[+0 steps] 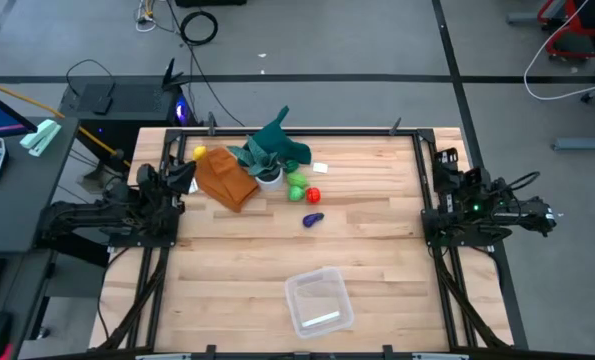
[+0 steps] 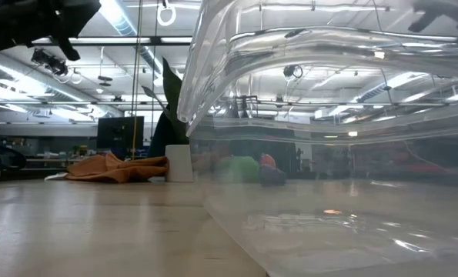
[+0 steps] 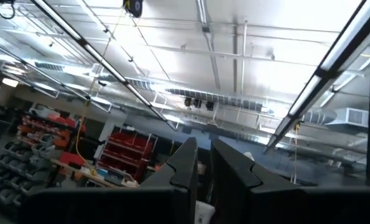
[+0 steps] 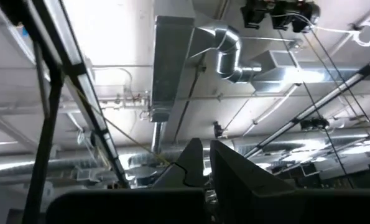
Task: Pick and placing Produce into tupperware
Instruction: Put the lemon into the transparent bin
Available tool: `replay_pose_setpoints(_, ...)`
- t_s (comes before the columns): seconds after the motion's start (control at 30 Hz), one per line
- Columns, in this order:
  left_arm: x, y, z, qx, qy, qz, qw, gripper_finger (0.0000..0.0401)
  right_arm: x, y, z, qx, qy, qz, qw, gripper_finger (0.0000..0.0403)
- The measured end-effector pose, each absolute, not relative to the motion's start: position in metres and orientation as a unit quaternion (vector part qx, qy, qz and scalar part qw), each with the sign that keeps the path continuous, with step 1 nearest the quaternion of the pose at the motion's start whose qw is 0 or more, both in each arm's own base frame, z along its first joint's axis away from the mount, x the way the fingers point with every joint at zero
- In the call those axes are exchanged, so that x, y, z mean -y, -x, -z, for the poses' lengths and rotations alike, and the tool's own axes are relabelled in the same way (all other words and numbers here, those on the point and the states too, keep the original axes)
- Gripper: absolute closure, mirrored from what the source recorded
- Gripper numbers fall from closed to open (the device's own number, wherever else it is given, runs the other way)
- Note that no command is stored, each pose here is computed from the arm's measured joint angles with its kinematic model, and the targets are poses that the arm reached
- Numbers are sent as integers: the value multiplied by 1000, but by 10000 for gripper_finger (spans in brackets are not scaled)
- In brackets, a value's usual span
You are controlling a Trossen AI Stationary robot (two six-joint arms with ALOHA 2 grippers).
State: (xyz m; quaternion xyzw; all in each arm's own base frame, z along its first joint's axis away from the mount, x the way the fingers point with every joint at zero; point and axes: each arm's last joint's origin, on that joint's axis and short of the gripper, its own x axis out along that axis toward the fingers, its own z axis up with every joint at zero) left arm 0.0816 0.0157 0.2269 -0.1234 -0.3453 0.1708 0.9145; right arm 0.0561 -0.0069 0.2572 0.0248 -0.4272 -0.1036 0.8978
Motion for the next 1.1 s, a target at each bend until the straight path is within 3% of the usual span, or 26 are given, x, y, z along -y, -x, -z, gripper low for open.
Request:
replay_pose_setpoints(0.37, -22, -75, -238, 371, 209, -267, 864, 347, 13, -54, -258, 432, -139, 170, 874, 403)
replay_pose_setpoints(0.67, -24, -68, -285, 290, 190, -308, 886, 322, 14, -55, -294, 420, -115, 208, 876, 403)
replay_pose_setpoints(1.1, -36, -74, -350, 202, 160, -403, 878, 333, 19, -86, -357, 286, -99, 302, 904, 403)
